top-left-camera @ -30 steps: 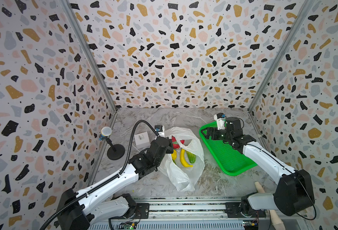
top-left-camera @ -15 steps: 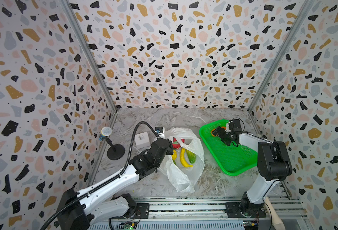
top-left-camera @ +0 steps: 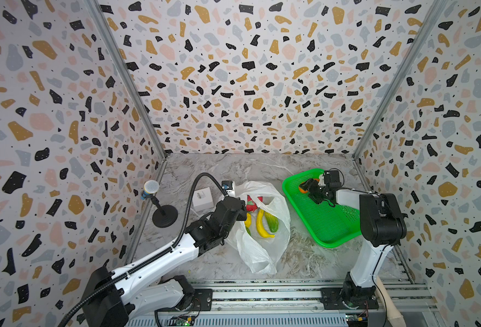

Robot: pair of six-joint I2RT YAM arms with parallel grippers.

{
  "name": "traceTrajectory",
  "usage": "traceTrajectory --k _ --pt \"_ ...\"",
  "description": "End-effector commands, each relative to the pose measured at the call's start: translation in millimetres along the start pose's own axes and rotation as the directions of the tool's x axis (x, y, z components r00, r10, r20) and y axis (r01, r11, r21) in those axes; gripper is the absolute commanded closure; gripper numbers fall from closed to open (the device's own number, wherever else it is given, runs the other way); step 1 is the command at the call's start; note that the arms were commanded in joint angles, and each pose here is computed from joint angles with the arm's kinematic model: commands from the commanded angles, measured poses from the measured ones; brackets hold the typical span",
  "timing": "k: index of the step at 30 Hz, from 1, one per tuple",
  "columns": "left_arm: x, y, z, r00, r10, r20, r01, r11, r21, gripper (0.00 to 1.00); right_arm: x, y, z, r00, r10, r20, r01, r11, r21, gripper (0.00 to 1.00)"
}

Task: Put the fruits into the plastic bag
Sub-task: 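Move the right gripper to the basket and grasp the small orange, then carry the small orange into the bag opening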

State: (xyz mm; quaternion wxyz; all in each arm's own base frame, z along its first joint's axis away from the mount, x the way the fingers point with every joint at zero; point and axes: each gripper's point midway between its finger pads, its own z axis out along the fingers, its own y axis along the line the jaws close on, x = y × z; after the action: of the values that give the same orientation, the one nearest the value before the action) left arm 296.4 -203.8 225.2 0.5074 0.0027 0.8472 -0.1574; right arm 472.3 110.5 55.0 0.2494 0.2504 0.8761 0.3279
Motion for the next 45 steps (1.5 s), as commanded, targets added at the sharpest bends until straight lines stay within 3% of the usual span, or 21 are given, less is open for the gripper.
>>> traceTrajectory --k 1,12,16,22,26,30,35,37,45 --pt "-3 -4 4 1.0 -0.001 0.027 0.0 1.0 0.012 1.0 -4 8 4 0.999 0.035 0.006 -0.035 0.999 -0.039 0.27" --pt "-3 -3 7 1.0 0.005 0.019 -0.005 1.0 0.007 1.0 -10 19 5 0.999 0.044 0.019 -0.042 0.994 -0.104 0.48" --pt "-4 -3 7 1.0 0.001 0.018 -0.002 1.0 0.009 1.0 -6 25 -5 1.0 0.025 0.018 -0.023 0.992 -0.128 0.52" --pt "-5 -5 8 1.0 -0.002 0.018 0.002 1.0 0.016 1.0 10 46 -45 1.0 -0.013 0.027 0.018 0.981 -0.194 0.53" --pt "-4 -5 7 1.0 -0.01 0.017 0.01 1.0 0.019 1.0 30 75 -90 0.984 -0.17 0.051 0.177 0.957 -0.231 0.54" --pt "-3 -4 6 1.0 -0.015 0.014 0.014 1.0 0.021 1.0 74 109 -124 0.895 -0.443 0.045 0.44 0.864 -0.245 0.54" --pt "-2 -6 8 1.0 -0.022 0.013 0.022 0.999 0.026 1.0 165 130 -137 0.685 -0.727 -0.039 0.683 0.66 -0.312 0.52" --pt "-1 -8 9 1.0 -0.027 0.008 0.027 0.999 0.035 1.0 192 128 -132 0.62 -0.782 -0.06 0.728 0.602 -0.327 0.52" --pt "-8 -10 6 0.999 -0.031 0.011 0.031 0.999 0.037 1.0 264 124 -85 0.454 -0.865 -0.215 0.769 0.502 -0.395 0.52"
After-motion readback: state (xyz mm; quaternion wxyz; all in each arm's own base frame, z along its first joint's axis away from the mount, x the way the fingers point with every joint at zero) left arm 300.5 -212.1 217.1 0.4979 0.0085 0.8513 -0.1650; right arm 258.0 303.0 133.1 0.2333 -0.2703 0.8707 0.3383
